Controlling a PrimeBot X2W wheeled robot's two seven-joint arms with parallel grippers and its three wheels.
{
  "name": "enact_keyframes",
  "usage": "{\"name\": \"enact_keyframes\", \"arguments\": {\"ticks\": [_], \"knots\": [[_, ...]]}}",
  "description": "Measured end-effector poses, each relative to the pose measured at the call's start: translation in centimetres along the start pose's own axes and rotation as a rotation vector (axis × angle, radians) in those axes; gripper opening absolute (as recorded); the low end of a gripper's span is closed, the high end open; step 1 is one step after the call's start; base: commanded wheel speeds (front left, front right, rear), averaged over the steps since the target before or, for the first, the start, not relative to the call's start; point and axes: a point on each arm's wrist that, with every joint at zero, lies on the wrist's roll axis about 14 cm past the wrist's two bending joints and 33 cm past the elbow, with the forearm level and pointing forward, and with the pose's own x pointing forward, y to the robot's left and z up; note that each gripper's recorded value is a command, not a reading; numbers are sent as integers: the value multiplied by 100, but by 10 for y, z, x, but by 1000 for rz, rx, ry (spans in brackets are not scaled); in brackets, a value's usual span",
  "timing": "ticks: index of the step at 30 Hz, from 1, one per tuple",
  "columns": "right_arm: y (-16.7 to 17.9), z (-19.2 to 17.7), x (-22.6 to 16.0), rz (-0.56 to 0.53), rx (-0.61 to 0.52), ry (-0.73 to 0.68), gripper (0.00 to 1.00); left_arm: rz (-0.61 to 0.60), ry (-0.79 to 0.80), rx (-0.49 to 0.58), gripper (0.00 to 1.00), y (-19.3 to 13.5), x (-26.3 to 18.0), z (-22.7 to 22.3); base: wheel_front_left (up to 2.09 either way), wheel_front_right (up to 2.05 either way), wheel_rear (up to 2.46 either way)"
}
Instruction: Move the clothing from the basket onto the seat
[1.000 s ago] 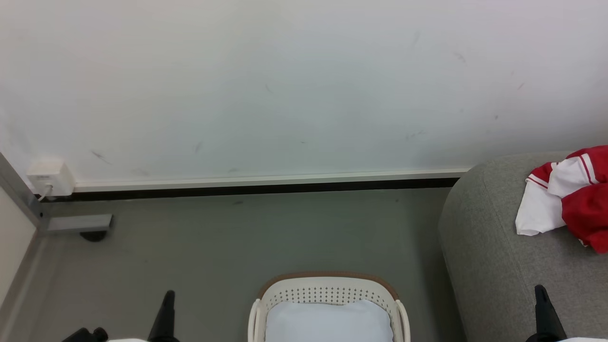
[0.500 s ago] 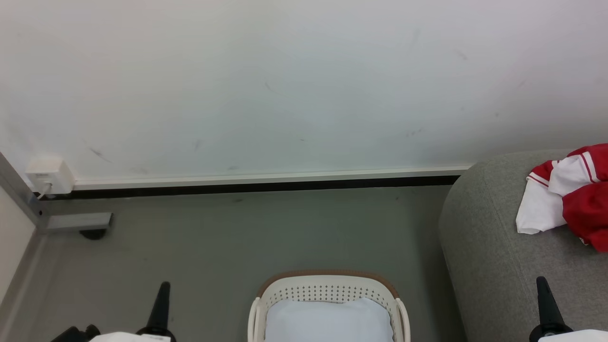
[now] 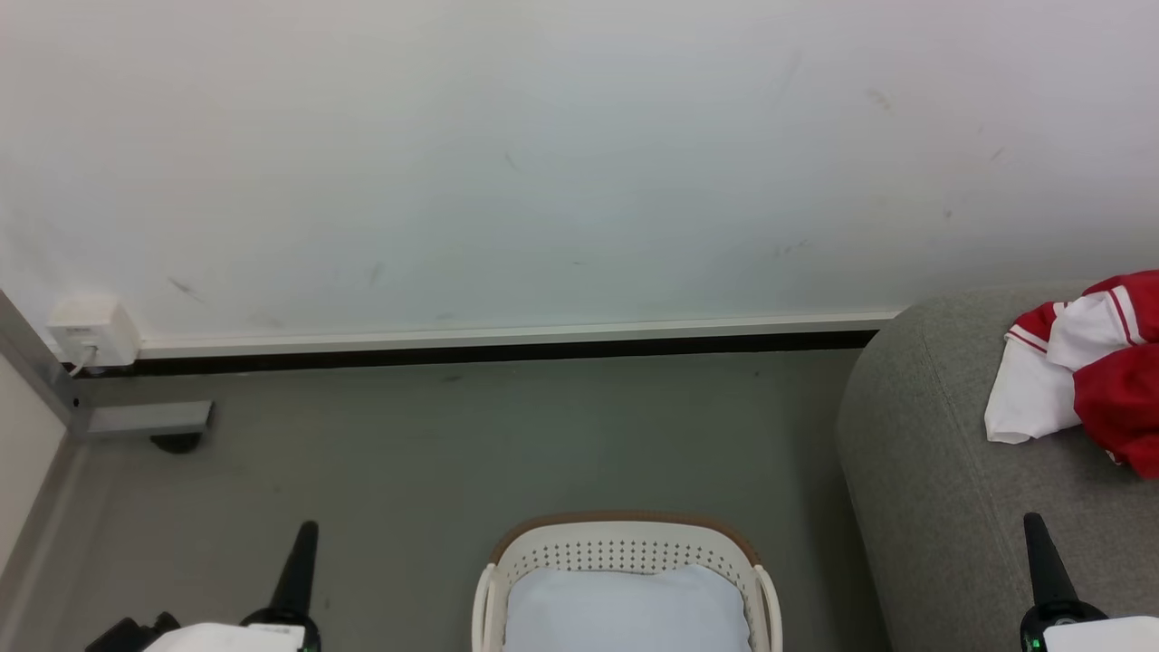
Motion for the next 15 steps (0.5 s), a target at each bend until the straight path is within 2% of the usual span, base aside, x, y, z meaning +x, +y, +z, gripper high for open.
{"name": "enact_keyframes", "arguments": {"ticks": [15], "knots": [[7,2,4,26,130,5,0,-26,-9,-126,0,-6,4,6,0,0,0]]}}
